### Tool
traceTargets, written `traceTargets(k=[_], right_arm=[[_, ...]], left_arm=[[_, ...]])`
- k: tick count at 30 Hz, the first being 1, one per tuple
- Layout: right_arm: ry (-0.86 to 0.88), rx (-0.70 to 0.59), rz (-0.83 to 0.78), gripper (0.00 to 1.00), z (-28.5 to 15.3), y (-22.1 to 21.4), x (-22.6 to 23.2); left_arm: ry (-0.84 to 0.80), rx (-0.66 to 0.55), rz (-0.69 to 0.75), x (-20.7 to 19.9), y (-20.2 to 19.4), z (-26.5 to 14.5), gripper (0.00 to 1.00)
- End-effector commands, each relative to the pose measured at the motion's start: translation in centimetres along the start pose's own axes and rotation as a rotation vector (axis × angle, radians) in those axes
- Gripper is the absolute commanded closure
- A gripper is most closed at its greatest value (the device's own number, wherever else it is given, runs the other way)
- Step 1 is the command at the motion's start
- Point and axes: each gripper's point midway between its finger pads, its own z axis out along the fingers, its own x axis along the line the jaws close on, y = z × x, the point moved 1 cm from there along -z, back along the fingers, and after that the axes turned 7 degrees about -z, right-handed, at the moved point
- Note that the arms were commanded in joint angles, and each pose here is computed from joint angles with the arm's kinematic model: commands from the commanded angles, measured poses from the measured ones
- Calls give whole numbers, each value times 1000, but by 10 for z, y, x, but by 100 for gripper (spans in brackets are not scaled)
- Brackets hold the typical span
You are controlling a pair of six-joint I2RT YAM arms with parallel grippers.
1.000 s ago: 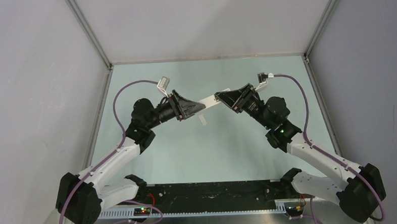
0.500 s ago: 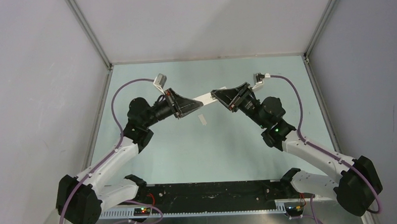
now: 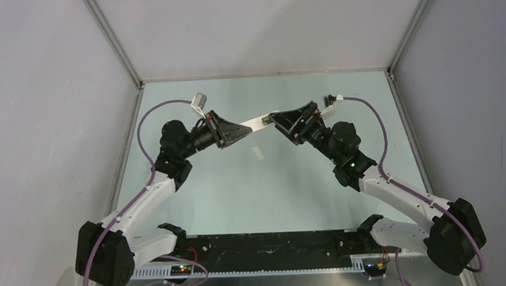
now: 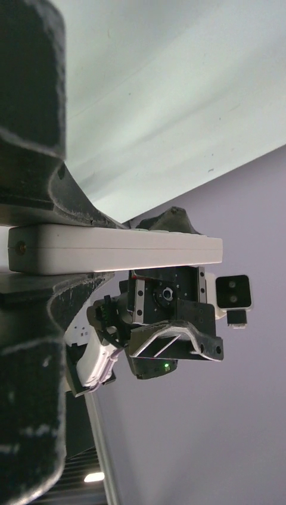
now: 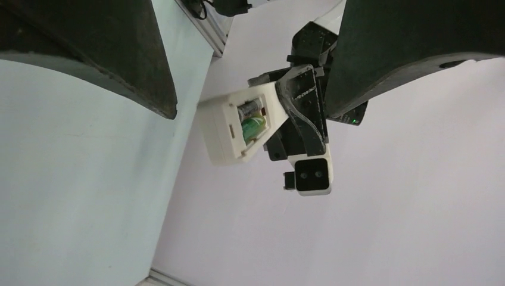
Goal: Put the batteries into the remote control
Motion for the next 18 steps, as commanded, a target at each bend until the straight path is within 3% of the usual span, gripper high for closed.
traceTargets(k=[1,4,9,11,18], right_arm=[[-34,-2,-14,1,-4,9,-8],[-71,24,-44,2,-8,6,-18],[-284,154,-219,23,-12,-9,-68],[-403,241,-326,25,-13,-20,-94],[-621,494,-663,21,15,-55,-147]], left_arm=[[-24,-30,68,-8,20,-4,100],[16,-76,68,8,37,-11,100],[114,-176,54,47,65,-37,100],[162,-214,34,63,74,-49,100],[260,-258,7,94,82,-72,100]])
